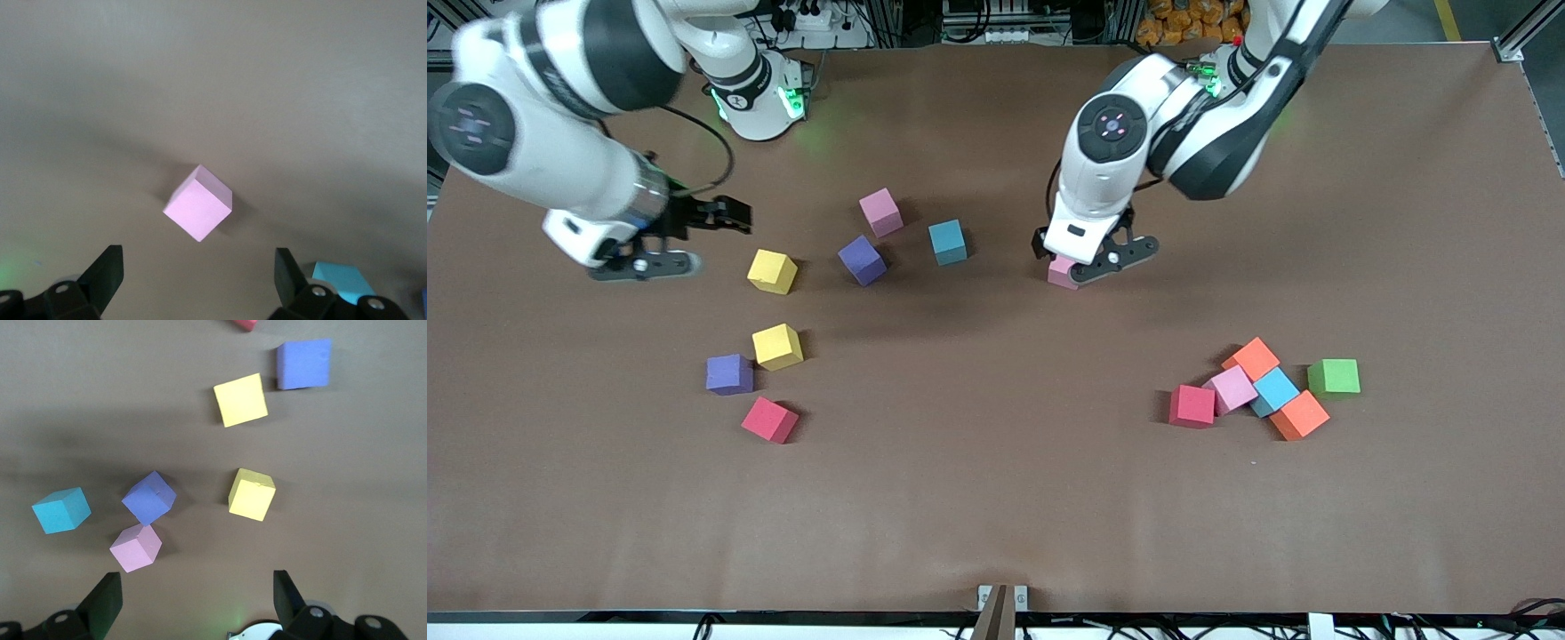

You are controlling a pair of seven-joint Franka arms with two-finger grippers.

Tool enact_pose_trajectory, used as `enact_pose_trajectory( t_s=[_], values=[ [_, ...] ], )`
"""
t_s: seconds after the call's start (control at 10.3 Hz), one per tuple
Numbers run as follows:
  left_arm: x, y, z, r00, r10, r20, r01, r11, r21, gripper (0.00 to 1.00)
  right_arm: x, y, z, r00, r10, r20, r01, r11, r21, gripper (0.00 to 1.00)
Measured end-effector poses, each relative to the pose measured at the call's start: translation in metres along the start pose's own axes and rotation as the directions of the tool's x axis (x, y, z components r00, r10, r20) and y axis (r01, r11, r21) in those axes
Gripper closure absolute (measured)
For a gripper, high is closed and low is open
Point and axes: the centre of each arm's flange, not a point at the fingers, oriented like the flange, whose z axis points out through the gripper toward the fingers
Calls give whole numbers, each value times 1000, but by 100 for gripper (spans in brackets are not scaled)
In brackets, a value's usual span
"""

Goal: Form number 2 with 11 blocks

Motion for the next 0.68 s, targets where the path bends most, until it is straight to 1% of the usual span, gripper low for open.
enact_pose_trajectory(
  t_s=[0.1,0.19,0.39,0.49,0.58,0.68],
  values=[
    [-6,-4,22,990,-139,4,139,990,1,0,0,-15,26,1000,-27,-15,27,1000,-6,0],
    [-8,-9,36,962,-271,4,271,963,1,0,-1,-31,55,998,-58,-34,58,998,-13,0],
    [-11,-17,62,882,-472,9,472,881,-22,0,-15,-66,109,989,-134,-60,132,991,-34,0],
    [-13,-21,74,841,-541,17,541,840,-45,0,-23,-81,128,983,-169,-72,166,985,-43,0],
    [-14,-26,87,811,-584,27,585,809,-66,0,-31,-96,144,974,-205,-91,201,978,-51,0],
    [-15,-31,97,792,-609,36,610,788,-84,0,-38,-104,159,968,-228,-106,223,973,-57,0]
  ],
)
